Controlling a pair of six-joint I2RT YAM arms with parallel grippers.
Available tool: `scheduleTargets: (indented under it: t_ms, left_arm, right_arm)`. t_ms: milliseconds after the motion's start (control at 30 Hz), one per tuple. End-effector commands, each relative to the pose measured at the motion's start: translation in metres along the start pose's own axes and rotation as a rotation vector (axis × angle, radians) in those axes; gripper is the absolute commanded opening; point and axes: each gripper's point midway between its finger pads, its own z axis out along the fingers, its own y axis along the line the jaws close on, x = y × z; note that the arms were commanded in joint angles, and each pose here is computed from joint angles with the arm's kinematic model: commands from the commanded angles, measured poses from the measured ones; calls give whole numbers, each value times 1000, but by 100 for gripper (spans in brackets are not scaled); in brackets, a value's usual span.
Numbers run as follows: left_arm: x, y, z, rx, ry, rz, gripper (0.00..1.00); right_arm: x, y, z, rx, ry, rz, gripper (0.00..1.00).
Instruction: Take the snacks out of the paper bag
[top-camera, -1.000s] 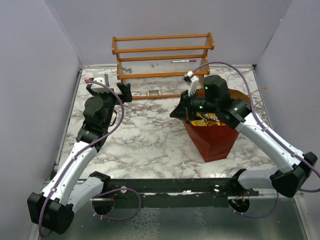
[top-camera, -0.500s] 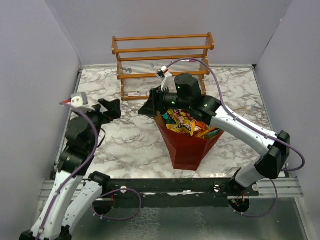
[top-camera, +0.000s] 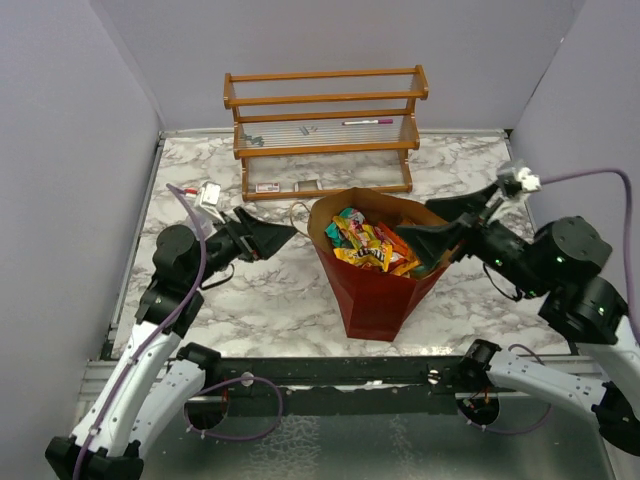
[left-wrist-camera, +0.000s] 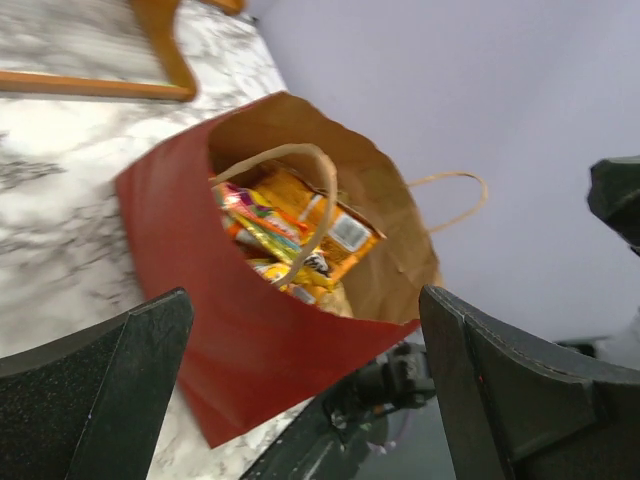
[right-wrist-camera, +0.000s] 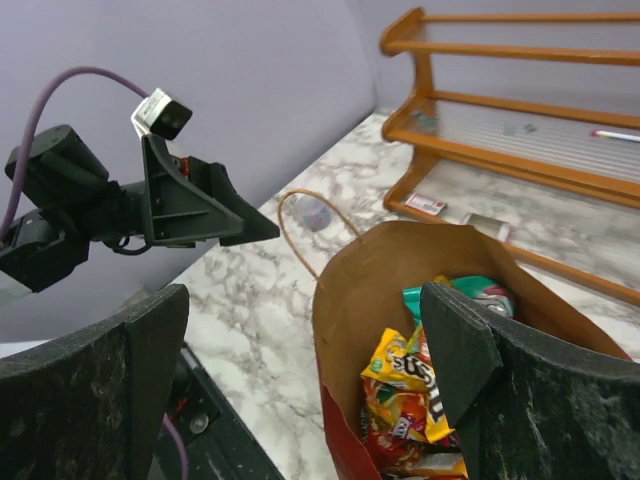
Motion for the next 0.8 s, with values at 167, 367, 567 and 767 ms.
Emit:
scheduleTargets:
  t_ms: [167, 367, 567, 767]
  left_arm:
    - [-8, -61, 20, 336, 70, 32, 99]
    - [-10, -51, 39, 301, 71, 8, 95]
    - [9, -65, 49, 401, 101, -40, 84]
    - [26, -75, 56, 444, 110, -47, 72]
  right_arm:
    - [-6, -49, -47, 269, -60, 10, 99]
    - [-11, -44, -53, 225, -56, -109, 99]
    - [-17, -55, -66, 273, -98, -160, 99]
    - [-15, -55, -76, 279, -97, -118, 99]
